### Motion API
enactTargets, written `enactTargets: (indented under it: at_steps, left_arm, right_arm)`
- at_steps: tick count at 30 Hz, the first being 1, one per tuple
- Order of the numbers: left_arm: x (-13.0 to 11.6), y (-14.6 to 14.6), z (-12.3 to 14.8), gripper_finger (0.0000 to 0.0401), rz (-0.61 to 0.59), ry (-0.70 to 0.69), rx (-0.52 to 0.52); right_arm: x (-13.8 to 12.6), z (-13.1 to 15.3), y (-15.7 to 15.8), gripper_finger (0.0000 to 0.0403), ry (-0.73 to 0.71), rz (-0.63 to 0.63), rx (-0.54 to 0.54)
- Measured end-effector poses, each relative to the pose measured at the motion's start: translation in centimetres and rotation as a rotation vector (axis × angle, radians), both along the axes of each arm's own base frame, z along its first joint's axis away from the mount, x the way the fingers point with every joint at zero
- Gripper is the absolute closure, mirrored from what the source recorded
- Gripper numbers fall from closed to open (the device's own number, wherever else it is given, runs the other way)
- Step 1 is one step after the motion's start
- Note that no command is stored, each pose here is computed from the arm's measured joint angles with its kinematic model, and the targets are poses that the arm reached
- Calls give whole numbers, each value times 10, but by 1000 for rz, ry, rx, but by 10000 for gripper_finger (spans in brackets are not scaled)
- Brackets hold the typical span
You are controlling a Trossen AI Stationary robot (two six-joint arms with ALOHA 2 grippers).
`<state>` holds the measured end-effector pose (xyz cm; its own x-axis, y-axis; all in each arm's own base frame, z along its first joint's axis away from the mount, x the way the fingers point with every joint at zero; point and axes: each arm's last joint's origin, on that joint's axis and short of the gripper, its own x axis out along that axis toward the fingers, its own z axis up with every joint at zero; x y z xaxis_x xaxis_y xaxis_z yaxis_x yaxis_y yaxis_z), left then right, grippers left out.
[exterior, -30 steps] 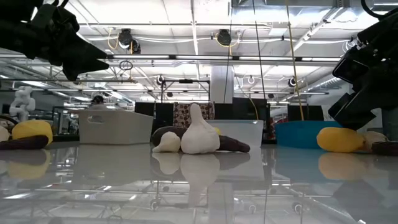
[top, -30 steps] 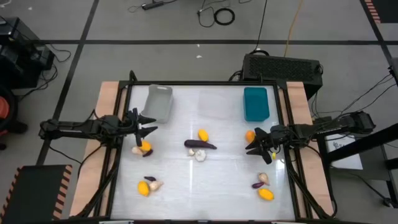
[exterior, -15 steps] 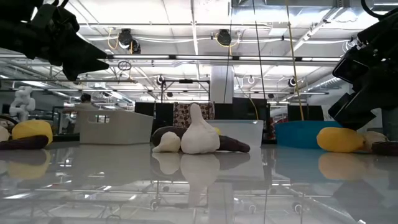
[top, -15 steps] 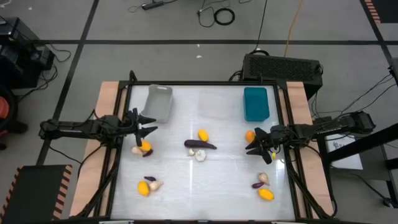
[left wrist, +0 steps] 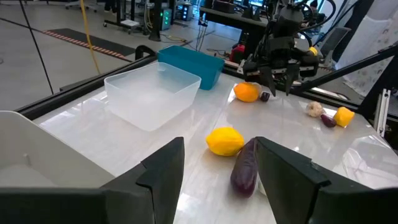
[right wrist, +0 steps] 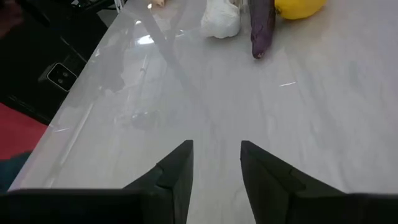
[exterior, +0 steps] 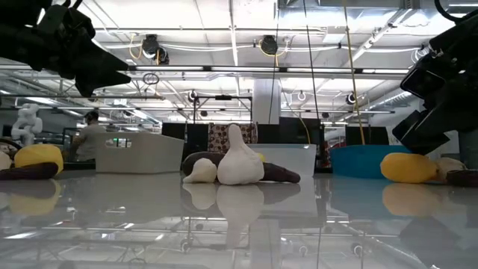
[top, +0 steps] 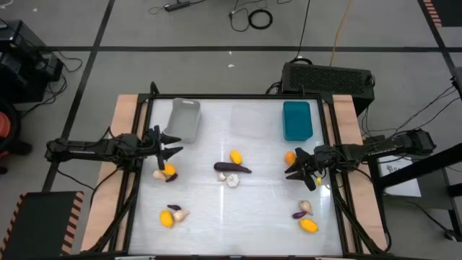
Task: Sort produce into baskets
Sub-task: Put the garlic into the gray bin
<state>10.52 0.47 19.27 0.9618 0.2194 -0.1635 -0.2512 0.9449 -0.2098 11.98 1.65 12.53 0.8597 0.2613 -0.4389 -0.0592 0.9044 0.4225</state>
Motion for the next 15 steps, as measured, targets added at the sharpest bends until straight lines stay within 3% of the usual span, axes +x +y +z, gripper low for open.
enactTargets:
  at_steps: [6, 10, 12, 15]
  left_arm:
    - [0, 0, 0, 200, 0, 0, 0]
    - [0, 0, 3, 200, 17, -31, 1]
    - [1, 1, 7, 200, 20, -72, 0]
    - [1, 1, 14, 200, 21, -142, -3]
  right_arm:
    - [1, 2, 0, 277, -35, 25, -50]
    - [5, 11, 0, 277, -116, -9, 32]
    - [7, 17, 0, 277, -187, -8, 27]
    - [11, 33, -1, 277, -382, -62, -67]
